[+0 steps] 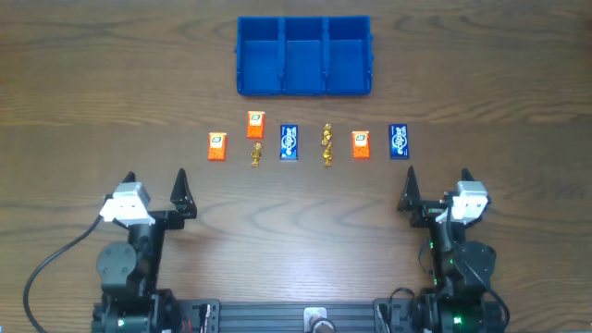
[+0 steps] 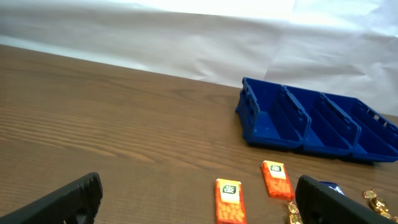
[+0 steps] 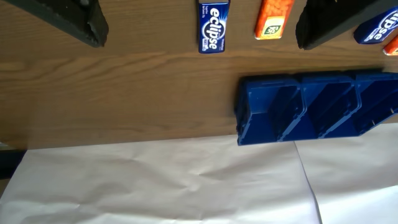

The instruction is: Sort Candies Into Trays

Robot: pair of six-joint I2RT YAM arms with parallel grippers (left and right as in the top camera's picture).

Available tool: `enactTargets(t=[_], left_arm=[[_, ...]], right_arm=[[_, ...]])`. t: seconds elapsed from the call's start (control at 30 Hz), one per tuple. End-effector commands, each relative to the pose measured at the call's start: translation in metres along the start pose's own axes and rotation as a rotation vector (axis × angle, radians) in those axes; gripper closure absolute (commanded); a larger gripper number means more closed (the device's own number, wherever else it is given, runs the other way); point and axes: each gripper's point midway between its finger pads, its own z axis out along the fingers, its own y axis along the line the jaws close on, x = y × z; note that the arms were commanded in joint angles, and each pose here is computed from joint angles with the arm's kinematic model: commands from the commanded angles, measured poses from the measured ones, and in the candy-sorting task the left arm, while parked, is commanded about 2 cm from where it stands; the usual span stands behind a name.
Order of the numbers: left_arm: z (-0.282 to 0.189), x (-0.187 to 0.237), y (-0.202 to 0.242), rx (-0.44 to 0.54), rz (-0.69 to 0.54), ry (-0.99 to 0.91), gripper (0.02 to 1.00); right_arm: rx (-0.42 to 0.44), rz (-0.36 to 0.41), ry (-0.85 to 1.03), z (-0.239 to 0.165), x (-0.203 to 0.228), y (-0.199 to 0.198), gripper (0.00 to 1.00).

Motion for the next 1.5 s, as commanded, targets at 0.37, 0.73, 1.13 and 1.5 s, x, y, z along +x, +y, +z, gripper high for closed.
enactTargets(t=[0.37, 0.73, 1.13, 1.5], left_arm=[[0.001, 0.016, 0.001, 0.006, 0.007, 0.05, 0.02], [0.001, 0.016, 0.001, 0.006, 0.007, 0.05, 0.02], [0.001, 0.016, 0.001, 0.006, 0.007, 0.05, 0.02], [-0.001, -0.028, -0.014, 0.026, 0.015, 0.005, 0.018]], right_arm=[[-0.011, -0.009, 0.001, 0.0, 0.002, 0.002, 0.001], [-0.011, -0.009, 0.001, 0.0, 0.002, 0.002, 0.001], [-0.011, -0.009, 0.001, 0.0, 0.002, 0.002, 0.001], [-0.011, -0.009, 0.001, 0.0, 0.002, 0.002, 0.001]])
